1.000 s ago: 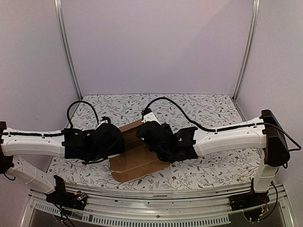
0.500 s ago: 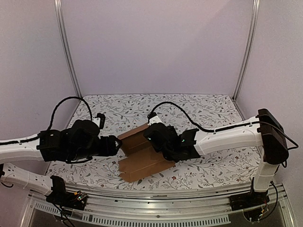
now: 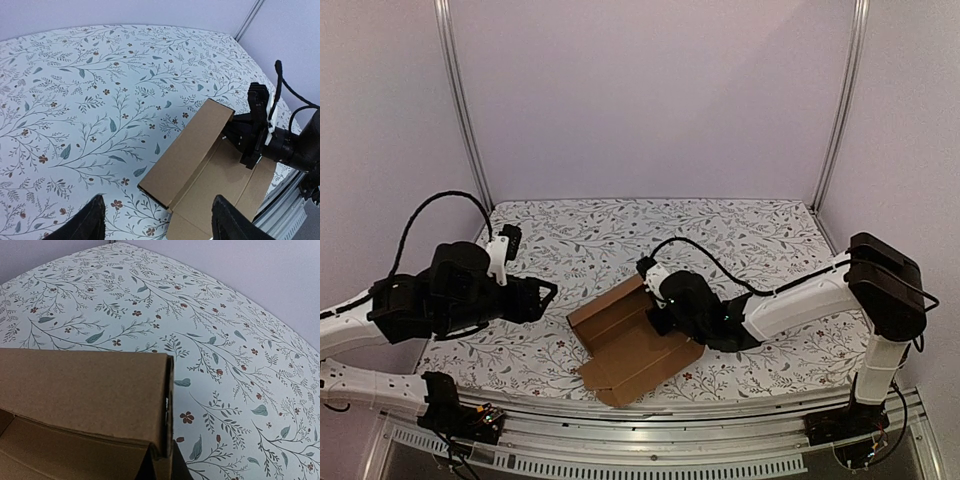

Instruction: Fold the paper box

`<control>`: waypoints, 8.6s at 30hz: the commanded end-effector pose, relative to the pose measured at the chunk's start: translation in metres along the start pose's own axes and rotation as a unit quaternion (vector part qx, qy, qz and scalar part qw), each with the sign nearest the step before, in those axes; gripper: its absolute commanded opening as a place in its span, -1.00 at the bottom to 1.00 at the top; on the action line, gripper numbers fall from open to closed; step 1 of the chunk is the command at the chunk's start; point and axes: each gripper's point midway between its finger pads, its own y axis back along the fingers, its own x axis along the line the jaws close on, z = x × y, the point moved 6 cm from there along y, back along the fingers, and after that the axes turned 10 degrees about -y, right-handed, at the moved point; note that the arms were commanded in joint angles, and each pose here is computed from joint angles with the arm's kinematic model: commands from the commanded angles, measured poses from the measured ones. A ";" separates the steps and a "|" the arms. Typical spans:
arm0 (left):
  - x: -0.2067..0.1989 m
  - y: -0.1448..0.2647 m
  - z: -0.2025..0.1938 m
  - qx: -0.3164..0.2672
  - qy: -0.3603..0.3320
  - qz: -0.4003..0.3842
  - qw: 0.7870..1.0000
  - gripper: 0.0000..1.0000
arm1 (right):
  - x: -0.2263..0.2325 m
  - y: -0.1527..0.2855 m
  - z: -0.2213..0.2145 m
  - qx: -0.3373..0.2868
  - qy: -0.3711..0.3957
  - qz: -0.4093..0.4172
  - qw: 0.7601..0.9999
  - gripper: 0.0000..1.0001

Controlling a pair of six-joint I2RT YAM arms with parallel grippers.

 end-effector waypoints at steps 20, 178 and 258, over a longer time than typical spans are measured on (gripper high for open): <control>-0.069 -0.095 0.008 0.045 -0.035 -0.148 0.987 0.20 | 0.025 -0.004 -0.043 -0.127 -0.009 0.181 0.975 -1.00; -0.076 -0.154 -0.040 0.146 -0.017 -0.121 0.982 -1.00 | 0.021 0.019 -0.059 -0.091 -0.042 0.150 0.984 0.17; 0.001 -0.121 -0.086 0.252 0.076 -0.131 0.956 -0.12 | -0.019 0.094 -0.142 0.262 -0.431 0.102 0.857 0.27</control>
